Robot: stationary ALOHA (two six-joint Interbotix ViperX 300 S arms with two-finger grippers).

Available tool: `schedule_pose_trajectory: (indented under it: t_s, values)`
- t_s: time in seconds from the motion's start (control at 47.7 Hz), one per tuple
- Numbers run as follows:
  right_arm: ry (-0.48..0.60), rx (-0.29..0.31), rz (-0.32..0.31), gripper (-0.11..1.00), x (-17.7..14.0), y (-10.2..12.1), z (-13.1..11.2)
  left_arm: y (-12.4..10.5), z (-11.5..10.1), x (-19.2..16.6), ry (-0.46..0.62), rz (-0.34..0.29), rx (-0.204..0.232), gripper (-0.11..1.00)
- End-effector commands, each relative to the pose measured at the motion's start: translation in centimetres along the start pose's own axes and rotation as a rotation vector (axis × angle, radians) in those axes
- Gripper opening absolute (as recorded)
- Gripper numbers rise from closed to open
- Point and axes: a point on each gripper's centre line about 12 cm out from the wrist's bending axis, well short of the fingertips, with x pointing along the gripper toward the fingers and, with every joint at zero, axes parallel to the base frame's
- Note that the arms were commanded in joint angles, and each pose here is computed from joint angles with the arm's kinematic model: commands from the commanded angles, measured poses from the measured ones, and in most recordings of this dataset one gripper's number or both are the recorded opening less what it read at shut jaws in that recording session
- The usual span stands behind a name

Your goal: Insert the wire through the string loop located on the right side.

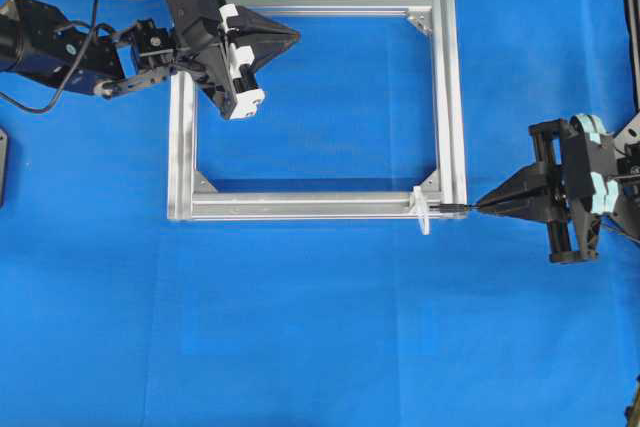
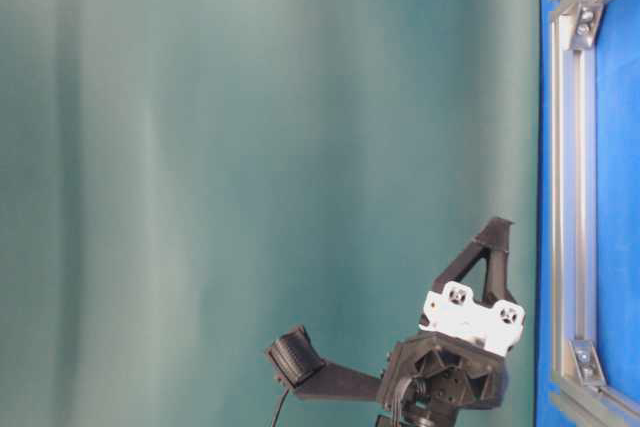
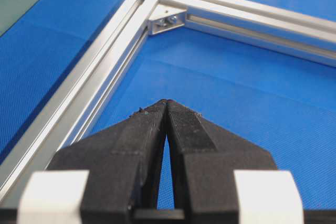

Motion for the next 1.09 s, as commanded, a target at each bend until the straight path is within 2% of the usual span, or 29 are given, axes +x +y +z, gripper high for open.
schedule_pose_trajectory:
  t_s: [0.0,1.069]
  values:
    - [-0.023,0.002,0.003,-0.04,0.07,0.09,0.54,0.04,1.90,-0.06,-0.055,0.000,-0.002,0.00]
    - [-0.047,0.002,0.005,-0.04,0.17,0.18,1.01,0.04,1.92,-0.06,-0.057,0.000,-0.002,0.00]
